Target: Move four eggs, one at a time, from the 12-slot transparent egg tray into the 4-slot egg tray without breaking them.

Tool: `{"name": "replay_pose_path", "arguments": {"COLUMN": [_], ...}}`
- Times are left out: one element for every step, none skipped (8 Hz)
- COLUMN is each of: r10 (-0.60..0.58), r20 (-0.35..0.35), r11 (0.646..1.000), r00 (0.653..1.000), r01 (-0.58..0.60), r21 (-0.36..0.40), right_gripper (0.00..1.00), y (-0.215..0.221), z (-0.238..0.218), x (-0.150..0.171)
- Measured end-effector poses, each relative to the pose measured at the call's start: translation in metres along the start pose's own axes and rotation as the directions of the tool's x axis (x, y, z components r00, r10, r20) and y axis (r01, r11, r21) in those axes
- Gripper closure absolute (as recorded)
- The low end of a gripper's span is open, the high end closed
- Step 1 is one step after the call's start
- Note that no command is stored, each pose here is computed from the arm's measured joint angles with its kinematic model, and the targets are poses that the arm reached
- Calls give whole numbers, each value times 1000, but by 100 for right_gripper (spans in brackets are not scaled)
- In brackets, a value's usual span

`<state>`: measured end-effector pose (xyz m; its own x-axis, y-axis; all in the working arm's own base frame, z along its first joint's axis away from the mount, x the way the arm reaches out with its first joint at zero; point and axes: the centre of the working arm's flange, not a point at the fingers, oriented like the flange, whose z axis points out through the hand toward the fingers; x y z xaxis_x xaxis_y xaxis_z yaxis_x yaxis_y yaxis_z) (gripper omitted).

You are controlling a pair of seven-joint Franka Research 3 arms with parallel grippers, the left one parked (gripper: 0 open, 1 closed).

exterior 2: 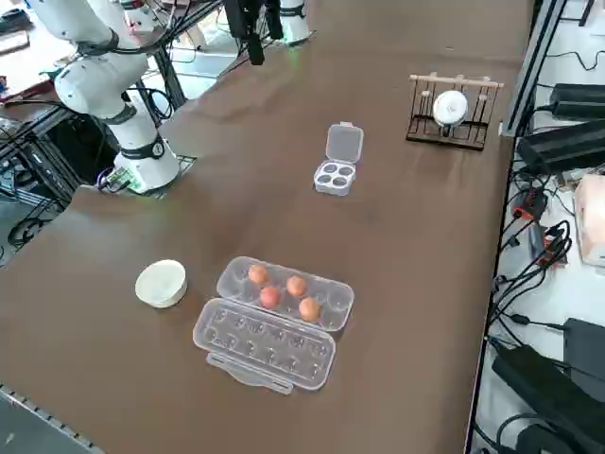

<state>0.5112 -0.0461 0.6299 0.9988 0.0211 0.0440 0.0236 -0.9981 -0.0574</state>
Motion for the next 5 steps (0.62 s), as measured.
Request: {"name": "replay_pose_path", "arguments": {"r10": [8, 28, 42, 46, 45], "r20": [3, 5, 4, -1, 6], "r11": [1000, 999, 998, 998, 998], "r00": [1000, 1000, 999, 999, 999], "r01": [-8, -27, -41, -46, -45], "r21": [-13, -32, -41, -45, -45], "right_gripper": [0, 0, 0, 0, 0], "y": [6, 19, 28, 31, 30], "z": [0, -1, -2, -5, -6], "x": [0, -1, -2, -1, -2]}}
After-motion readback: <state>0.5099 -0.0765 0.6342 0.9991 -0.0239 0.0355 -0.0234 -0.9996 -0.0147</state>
